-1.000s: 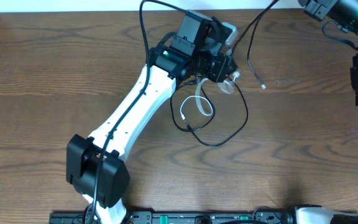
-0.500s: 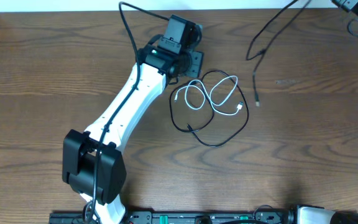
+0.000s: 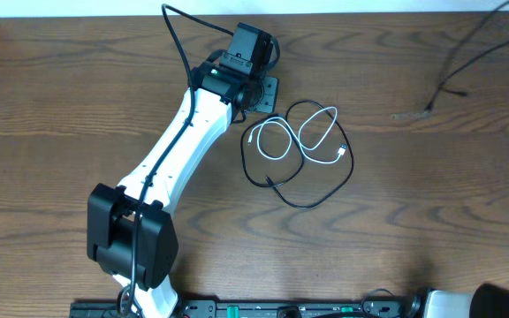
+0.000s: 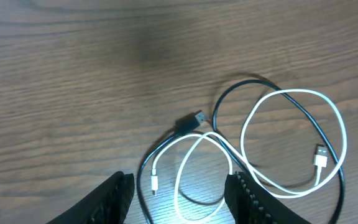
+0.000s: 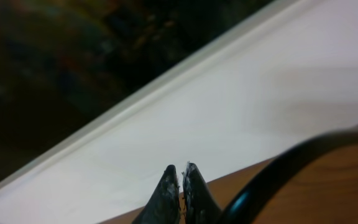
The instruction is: Untangle cables
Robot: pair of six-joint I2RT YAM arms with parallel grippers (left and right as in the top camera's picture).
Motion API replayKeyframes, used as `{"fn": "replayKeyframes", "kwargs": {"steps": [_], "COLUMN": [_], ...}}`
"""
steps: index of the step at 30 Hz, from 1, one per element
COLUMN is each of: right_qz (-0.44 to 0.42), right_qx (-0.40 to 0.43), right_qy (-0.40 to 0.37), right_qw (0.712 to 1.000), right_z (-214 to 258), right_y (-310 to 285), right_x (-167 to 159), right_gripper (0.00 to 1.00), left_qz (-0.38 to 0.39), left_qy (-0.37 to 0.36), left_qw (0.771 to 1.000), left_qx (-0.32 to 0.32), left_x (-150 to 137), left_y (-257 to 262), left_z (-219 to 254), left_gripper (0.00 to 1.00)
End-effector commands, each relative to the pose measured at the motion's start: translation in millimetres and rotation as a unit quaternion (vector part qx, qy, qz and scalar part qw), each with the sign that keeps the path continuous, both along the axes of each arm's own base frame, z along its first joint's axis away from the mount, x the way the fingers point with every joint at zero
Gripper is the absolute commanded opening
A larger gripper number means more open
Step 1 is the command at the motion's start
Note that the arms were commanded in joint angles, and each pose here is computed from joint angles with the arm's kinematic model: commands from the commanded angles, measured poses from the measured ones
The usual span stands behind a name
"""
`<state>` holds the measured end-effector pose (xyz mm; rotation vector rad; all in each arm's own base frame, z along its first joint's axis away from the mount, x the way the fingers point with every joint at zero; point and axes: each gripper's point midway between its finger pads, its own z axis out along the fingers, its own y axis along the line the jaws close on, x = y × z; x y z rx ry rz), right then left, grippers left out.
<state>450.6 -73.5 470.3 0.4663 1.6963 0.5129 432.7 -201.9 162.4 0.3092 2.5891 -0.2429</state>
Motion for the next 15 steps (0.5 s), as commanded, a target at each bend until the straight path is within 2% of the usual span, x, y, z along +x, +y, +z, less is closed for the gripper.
{"fn": "replayKeyframes", "kwargs": {"steps": [1, 7, 15], "right_qz": [-0.057, -0.075, -0.147], "right_qx": [-0.039, -0.057, -0.058], "right_qy": [0.019, 0.024, 0.084], "right_qw": [0.997, 0.995, 0.984], "right_z": [-18.1, -39.4, -125.3], "right_y": [-55.8, -113.3, -174.9], "right_x": [15.9, 45.4, 88.6], "right_gripper": [0.01, 0.01, 0.01], "left_qz": [0.018, 0.017, 0.017], "left_qy": [-0.037, -0.060, -0.053], "left_qw": [0.999, 0.998, 0.998], "left_qx": [0.010, 0.000, 0.003], "left_x": [-3.0, -12.5, -18.1], "left_y": [13.8, 18.3, 20.9], "left_z": [31.0, 59.4, 60.1], "left_gripper": [0.53, 0.58, 0.63]}}
